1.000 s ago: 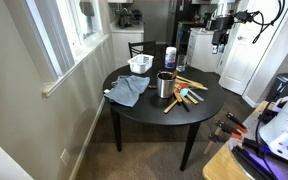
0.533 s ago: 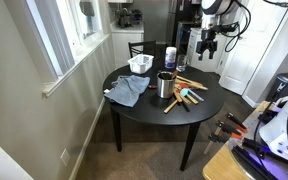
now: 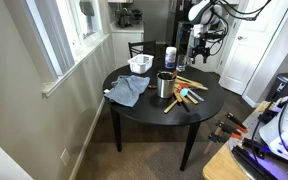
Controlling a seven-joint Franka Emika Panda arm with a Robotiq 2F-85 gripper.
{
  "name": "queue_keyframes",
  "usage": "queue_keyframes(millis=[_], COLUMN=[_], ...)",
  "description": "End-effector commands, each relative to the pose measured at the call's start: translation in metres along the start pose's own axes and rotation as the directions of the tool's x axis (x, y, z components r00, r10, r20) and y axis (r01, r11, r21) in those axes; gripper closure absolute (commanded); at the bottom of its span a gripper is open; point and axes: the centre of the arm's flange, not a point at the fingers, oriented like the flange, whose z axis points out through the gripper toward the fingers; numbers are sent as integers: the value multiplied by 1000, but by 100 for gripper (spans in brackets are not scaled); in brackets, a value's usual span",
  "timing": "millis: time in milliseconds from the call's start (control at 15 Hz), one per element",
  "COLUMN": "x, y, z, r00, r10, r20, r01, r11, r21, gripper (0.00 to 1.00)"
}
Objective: Put one orange spatula in the silver tin
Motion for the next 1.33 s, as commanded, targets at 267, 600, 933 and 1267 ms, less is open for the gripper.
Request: queue_keyframes(millis=[267, 600, 933, 1267], x=[56, 64, 66, 74], y=[-4, 0, 1, 4], z=[9, 11, 12, 42], r00=[981, 968, 965, 954], r10=[160, 174, 185, 213], r20=[-106, -178, -186, -211], r01=[-168, -187, -199, -215], r11=[983, 981, 978, 976], r21=[-70, -55, -56, 13], gripper=[0, 0, 0, 0])
